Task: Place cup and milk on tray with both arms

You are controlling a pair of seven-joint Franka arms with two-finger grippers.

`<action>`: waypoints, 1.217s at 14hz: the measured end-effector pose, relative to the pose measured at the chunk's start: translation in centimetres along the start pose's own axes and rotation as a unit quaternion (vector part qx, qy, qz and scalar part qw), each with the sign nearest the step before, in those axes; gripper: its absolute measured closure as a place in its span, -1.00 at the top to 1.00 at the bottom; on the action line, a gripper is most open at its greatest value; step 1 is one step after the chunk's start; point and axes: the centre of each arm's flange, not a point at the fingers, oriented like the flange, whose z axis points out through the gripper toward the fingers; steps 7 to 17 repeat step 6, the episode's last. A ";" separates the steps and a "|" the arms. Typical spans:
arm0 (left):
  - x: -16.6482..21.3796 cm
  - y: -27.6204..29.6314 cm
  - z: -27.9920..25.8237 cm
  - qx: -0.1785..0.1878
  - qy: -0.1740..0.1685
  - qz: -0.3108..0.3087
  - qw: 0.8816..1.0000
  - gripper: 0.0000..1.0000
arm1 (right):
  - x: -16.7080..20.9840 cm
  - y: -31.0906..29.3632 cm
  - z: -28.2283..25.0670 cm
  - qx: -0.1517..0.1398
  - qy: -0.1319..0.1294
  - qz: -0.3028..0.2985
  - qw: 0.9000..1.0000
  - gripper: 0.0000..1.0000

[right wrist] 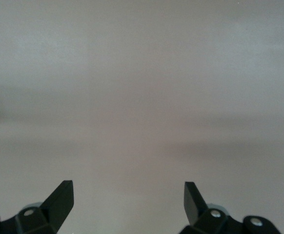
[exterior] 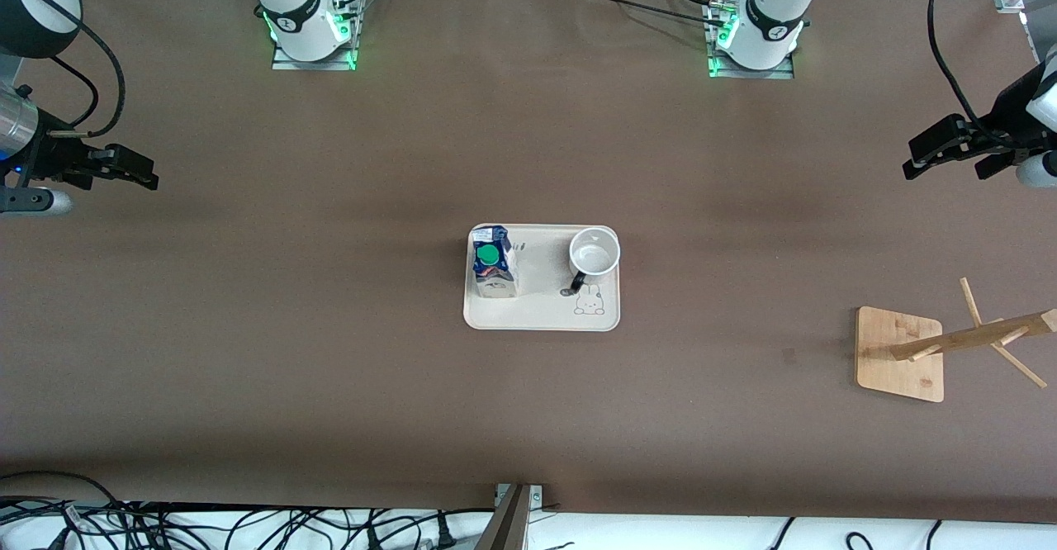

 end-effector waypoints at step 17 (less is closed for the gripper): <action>0.0 0.4 0.0 0.000 0.000 0.004 1.000 1.00 | 0.0 0.0 0.0 0.000 0.000 0.000 1.000 1.00</action>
